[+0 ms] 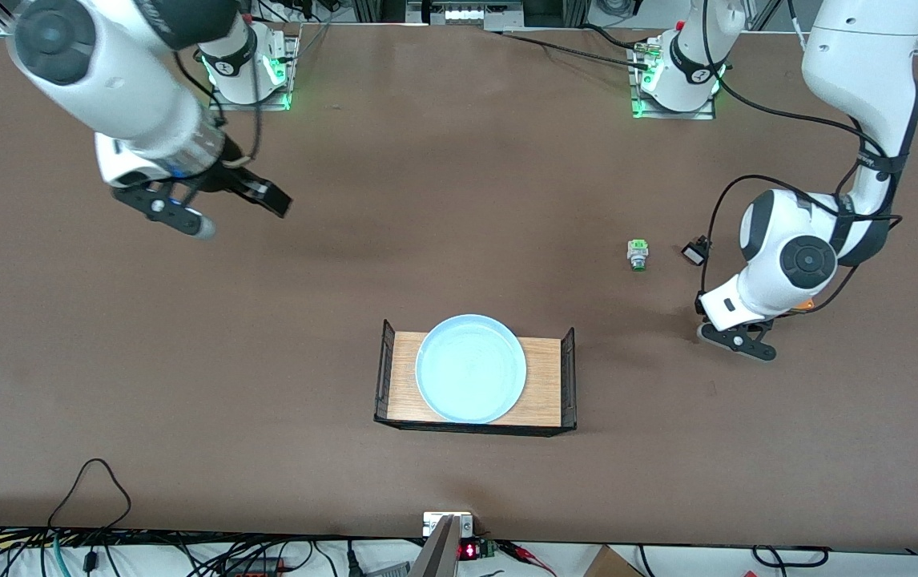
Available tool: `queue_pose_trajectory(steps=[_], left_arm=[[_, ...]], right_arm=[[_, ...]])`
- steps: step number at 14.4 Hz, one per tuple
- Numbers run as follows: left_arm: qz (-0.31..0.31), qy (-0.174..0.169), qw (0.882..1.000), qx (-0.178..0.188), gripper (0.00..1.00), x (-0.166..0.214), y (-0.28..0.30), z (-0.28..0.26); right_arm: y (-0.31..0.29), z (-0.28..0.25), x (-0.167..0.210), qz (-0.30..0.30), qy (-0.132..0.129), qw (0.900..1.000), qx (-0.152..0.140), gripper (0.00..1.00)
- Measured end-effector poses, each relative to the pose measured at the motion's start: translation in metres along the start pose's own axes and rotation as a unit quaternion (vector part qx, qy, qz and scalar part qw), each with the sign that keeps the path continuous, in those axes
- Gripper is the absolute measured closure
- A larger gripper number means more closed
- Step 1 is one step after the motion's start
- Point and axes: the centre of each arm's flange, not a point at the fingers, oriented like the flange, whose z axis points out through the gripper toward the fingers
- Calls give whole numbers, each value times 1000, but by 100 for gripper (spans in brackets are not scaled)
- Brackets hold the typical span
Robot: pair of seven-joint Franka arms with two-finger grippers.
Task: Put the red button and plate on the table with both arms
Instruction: 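Set the button on the table while the right gripper reaches the plate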
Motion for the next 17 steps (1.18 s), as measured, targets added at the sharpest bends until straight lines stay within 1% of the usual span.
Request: queue_pose_trajectory(steps=[3,4,7,10,11,12,13,14,15,17], left_arm=[[6,3,1000,-4,56,-6,10,12],[7,9,1000,-4,53,-9,13,17],[5,12,1000,-5,27,-14,14,23],[5,10,1000,-6,1,-14,16,22],[6,10,1000,-7,0,-13,17,21],[6,11,1000,-6,0,-12,18,18],[6,9,1000,-6,0,-10,17,13],[4,0,1000,-7,0,-8,17,5],[0,-17,1000,-8,0,-5,15,-9],[-35,-56,998,-18,0,5,9,-48]], right_arm=[[-58,22,-20,6,18,1000,19,0],[-74,29,-26,13,24,999,27,0],[-111,49,-35,44,38,997,50,0],[-125,65,-26,87,50,992,76,0],[-128,69,-22,107,51,989,86,0],[-133,75,-19,134,46,985,102,0],[-139,80,-17,163,40,978,122,0],[-145,85,-14,183,39,972,140,0],[-149,92,-12,196,39,968,150,0],[-156,101,-10,206,39,965,158,0]])
